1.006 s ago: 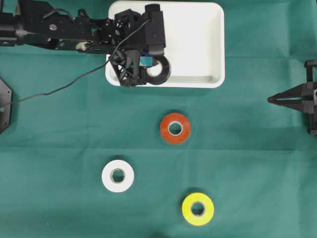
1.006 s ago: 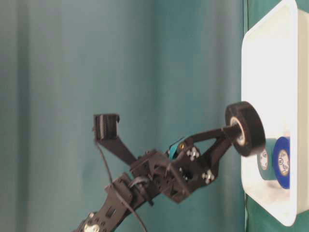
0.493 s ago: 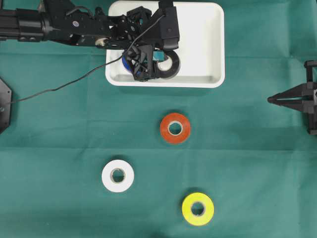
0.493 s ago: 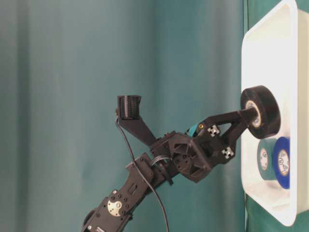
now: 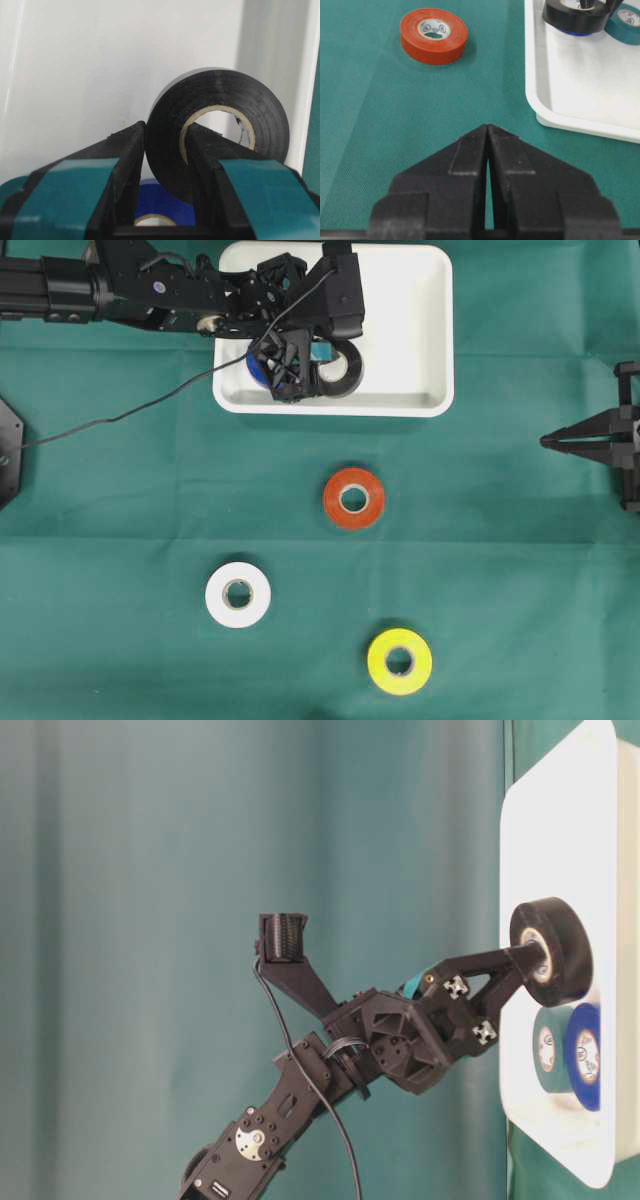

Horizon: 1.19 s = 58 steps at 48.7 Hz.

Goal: Put the tape into the white case with the left arm.
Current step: 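Lift the black roll and carry it into the white tray, then open the left gripper to release the black roll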

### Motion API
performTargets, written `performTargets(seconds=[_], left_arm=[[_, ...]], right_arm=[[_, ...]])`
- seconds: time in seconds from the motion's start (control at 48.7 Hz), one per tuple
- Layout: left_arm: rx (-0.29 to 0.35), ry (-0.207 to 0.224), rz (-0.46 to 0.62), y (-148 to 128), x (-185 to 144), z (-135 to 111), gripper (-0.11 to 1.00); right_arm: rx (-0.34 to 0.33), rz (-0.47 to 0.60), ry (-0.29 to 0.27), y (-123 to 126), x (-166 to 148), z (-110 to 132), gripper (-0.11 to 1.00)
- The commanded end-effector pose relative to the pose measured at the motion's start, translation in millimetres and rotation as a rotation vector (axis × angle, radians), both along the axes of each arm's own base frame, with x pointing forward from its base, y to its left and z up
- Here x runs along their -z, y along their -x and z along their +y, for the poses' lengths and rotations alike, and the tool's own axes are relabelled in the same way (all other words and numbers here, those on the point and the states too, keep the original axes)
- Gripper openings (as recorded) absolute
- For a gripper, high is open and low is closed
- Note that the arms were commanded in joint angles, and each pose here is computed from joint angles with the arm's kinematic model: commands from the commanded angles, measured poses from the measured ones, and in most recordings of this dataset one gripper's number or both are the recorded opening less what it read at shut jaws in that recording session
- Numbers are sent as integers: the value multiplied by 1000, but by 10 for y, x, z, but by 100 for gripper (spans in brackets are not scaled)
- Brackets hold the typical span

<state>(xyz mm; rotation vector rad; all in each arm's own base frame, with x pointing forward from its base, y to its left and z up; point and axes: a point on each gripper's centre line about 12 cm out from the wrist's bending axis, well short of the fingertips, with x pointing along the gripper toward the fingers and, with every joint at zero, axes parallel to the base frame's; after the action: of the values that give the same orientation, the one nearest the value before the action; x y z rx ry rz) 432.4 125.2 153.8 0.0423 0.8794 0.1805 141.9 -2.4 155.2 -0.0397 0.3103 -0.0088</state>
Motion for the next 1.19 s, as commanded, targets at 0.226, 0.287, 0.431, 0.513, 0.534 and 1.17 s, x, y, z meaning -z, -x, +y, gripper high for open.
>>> performTargets(seconds=[0.226,0.287,0.431,0.513,0.534,1.17], left_arm=[[-1,-15,-47,-11,-184,11,85],[1,-15,-47,4,-191,0,90],[0,-14,-52,76,-239,-28,87],[4,-16,-64,152,-319,-78,87],[7,-16,-66,175,-334,-99,87],[142,-24,-227,1062,-835,-868,86]], right_arm=[[1,-17,0,-24,-51,-2,-10],[1,-15,0,-22,-45,-2,-10],[1,-17,0,-22,-47,-2,-10],[1,-17,0,-22,-47,-2,-9],[1,-15,0,-20,-41,-1,-10],[1,-17,0,-19,-43,-1,-9]])
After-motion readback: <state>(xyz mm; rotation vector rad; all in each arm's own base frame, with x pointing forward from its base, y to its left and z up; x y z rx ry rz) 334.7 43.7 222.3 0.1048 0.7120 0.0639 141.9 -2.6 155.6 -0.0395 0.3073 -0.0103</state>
